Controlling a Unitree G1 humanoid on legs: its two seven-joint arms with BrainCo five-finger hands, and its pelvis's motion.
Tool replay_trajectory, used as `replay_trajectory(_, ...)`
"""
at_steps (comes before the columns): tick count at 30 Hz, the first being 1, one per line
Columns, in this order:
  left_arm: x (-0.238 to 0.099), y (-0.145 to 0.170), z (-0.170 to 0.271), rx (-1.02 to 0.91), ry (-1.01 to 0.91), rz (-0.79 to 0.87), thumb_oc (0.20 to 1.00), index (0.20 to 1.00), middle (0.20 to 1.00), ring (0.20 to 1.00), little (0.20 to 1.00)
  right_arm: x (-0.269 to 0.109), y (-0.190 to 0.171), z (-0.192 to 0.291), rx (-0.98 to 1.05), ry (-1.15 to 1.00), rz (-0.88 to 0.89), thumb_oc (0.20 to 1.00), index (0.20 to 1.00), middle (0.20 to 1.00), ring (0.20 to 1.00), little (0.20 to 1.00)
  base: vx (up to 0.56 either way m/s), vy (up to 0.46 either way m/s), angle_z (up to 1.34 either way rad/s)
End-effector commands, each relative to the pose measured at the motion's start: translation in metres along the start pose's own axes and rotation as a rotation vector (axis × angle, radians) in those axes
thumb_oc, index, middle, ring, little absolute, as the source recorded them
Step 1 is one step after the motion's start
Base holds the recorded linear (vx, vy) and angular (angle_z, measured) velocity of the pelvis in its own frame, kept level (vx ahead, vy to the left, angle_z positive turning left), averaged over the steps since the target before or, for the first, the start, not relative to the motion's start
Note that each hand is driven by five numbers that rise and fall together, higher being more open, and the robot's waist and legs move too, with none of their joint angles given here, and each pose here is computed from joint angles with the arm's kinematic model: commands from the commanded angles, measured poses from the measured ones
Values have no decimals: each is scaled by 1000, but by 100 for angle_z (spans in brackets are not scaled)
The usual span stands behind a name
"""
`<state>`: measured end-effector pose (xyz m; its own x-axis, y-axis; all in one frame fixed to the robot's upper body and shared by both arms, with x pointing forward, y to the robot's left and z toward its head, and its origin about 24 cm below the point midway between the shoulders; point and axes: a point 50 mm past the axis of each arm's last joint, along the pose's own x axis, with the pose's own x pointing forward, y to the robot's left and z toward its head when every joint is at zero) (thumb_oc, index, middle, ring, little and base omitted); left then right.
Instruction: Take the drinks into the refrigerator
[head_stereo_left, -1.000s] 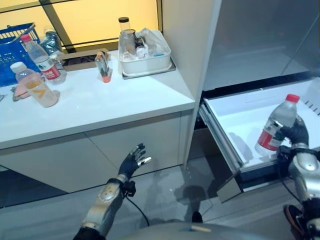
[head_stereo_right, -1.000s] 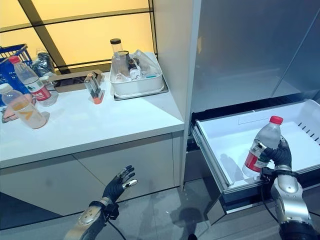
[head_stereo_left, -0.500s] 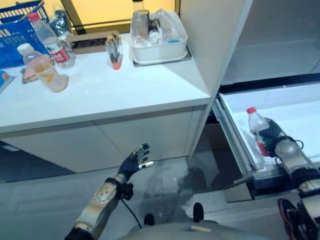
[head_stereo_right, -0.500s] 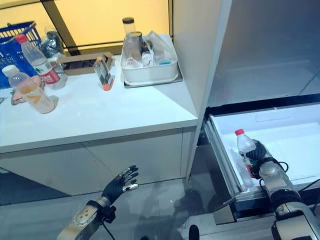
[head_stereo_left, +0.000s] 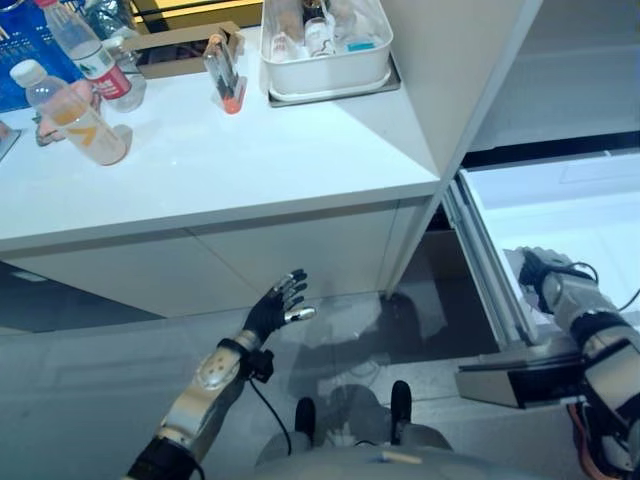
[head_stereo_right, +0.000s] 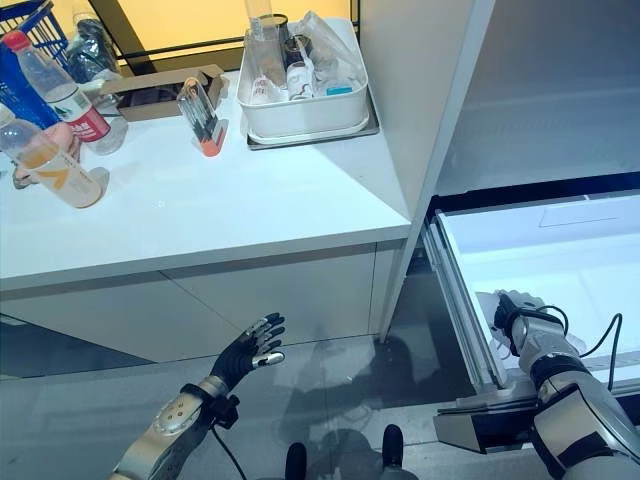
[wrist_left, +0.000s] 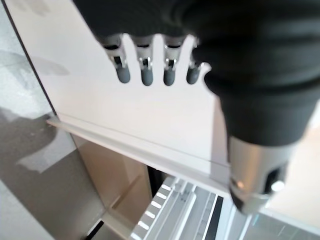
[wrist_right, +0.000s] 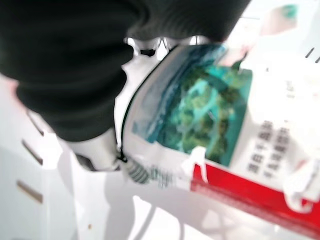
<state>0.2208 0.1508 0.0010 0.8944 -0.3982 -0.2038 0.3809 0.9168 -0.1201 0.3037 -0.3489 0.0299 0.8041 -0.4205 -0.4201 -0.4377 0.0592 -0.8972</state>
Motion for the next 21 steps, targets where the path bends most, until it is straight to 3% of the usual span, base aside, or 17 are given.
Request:
replay_trajectory(1, 7, -11, 26, 67, -136, -54, 1000, 1000, 1000, 1000, 1000, 1, 11, 56, 16, -159, 62, 1000, 1000, 1000, 1000, 1000, -7, 5, 6)
replay_trajectory(7, 8, -9, 29, 47, -159, -26, 1000, 1000, 1000, 1000, 1000, -1, 9, 55, 428, -173, 2, 1000, 1000, 1000, 1000, 1000, -5, 5, 2)
replay_trajectory(12, 6, 2, 27, 41, -161, 52, 1000, 1000, 1000, 1000, 1000, -23, 15, 43, 1120, -250, -133, 1000, 1000, 1000, 1000, 1000, 0, 0, 0)
replay_trajectory(17, -3, 17, 13, 97, -96, 120, 1000, 1000, 1000, 1000, 1000, -52, 20, 9, 1484, -298, -277, 1000, 1000, 1000, 1000, 1000, 0, 0, 0)
replay_trajectory(21, -8, 27, 5, 140, -57, 158, 1000, 1000, 1000, 1000, 1000, -72, 16, -18, 1649, -306, -431, 1000, 1000, 1000, 1000, 1000, 26, 12, -4)
